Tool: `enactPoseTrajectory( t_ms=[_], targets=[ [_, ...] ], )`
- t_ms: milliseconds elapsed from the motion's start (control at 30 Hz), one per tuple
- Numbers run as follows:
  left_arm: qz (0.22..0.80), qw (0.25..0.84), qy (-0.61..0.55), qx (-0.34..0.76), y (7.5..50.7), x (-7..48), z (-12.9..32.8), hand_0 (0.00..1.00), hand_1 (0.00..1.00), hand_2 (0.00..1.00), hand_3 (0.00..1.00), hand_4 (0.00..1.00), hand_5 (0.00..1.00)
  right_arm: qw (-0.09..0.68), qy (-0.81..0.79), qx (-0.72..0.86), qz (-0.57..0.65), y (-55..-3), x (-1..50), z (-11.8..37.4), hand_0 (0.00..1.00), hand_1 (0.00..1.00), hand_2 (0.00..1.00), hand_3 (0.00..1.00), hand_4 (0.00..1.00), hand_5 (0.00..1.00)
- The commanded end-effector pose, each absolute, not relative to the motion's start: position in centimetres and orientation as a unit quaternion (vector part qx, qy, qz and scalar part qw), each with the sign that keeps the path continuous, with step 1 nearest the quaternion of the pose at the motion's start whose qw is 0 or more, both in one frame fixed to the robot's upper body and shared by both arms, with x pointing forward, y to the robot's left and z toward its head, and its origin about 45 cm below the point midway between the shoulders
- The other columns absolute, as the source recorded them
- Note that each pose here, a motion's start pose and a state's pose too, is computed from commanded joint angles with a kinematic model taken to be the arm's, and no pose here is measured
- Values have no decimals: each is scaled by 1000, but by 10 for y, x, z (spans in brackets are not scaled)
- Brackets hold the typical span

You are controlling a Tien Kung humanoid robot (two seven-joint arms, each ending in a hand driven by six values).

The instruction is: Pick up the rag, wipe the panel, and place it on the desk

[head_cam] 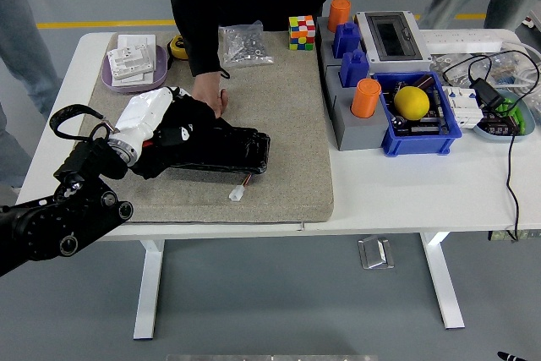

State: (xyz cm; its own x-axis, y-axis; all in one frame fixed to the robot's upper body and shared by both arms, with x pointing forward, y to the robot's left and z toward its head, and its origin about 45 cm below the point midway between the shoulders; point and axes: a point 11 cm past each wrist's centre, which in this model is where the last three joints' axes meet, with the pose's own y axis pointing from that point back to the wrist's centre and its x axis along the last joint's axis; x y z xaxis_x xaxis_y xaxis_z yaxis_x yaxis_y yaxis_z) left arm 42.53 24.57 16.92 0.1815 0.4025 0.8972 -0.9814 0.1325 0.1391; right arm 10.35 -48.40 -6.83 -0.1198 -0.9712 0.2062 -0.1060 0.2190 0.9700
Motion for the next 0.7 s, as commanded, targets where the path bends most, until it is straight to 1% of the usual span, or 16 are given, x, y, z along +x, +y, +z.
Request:
enactPoseTrajectory(
  t_ms=[700],
  targets=[
    [488, 692, -375, 376, 195, 420, 166, 298, 174, 669, 667, 356, 2, 499, -603, 444, -436, -488, 102, -67, 782, 643, 713, 665, 998, 553]
  ],
)
